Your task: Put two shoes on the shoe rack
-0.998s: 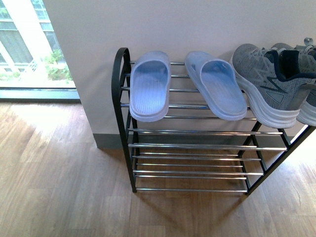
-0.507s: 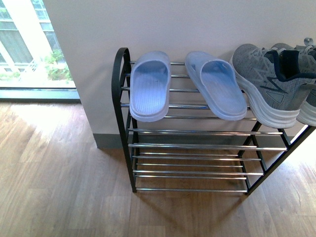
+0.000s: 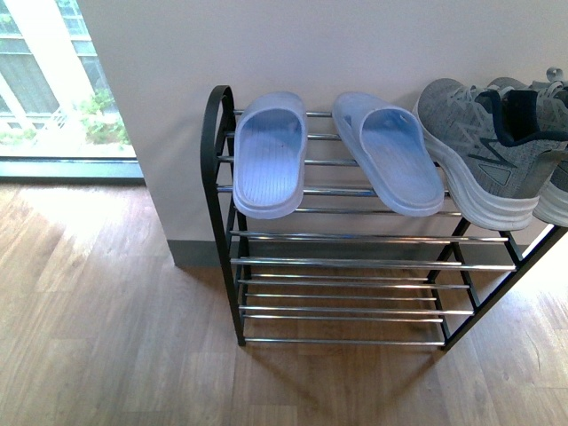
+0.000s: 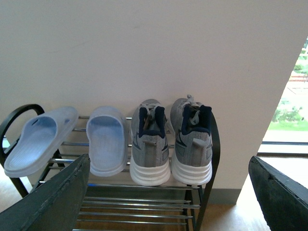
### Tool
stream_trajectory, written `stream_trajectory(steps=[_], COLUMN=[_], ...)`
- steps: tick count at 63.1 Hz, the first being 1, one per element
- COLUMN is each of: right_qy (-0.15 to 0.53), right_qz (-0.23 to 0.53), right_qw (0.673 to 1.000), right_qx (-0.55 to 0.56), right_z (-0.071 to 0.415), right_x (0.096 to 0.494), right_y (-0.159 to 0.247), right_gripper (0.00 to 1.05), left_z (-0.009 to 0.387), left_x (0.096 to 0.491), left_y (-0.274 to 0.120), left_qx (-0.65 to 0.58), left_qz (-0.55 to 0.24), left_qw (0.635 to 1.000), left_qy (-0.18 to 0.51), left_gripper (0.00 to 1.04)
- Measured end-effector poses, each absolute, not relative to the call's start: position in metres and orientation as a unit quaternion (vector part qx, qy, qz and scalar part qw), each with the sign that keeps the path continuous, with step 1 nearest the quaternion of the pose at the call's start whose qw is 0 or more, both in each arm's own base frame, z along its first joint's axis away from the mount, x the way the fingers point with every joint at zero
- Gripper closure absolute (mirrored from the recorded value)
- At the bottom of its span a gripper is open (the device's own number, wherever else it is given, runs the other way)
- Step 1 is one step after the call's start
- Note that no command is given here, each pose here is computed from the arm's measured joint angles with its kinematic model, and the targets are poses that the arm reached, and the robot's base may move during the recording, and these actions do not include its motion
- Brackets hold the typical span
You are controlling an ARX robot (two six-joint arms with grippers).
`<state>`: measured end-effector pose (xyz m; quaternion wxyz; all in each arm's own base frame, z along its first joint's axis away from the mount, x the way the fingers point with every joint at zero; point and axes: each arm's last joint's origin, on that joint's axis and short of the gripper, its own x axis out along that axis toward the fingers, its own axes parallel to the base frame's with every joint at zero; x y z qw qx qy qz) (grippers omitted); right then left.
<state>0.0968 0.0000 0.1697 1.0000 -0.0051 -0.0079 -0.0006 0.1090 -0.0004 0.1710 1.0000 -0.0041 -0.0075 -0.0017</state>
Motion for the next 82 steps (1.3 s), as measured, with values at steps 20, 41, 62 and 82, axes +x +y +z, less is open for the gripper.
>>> stream_trajectory(steps=[20, 41, 62, 82], right_qy=[-0.008, -0.008, -0.008, -0.008], right_qz=[0.0, 0.0, 0.0, 0.0], right_qw=[1.0, 1.0, 1.0, 1.0], right_qx=[-0.005, -0.005, -0.005, -0.005], right_z=[0.17, 0.17, 0.17, 0.17], right_x=[0.097, 0.097, 0.097, 0.097], right_y=[0.0, 0.0, 0.0, 0.0], right_gripper=[0.09, 0.09, 0.09, 0.09], left_z=[0.167, 0.167, 0.167, 0.167], left_x=[0.098, 0.098, 0.098, 0.098], left_y=[0.0, 0.0, 0.0, 0.0], left_qx=[-0.004, -0.004, -0.004, -0.003], left_qz=[-0.001, -0.001, -0.001, -0.002], left_qw=[1.0, 1.0, 1.0, 1.0], left_qy=[0.002, 0.001, 0.001, 0.001], left_gripper=[1.04, 0.73, 0.13, 0.09])
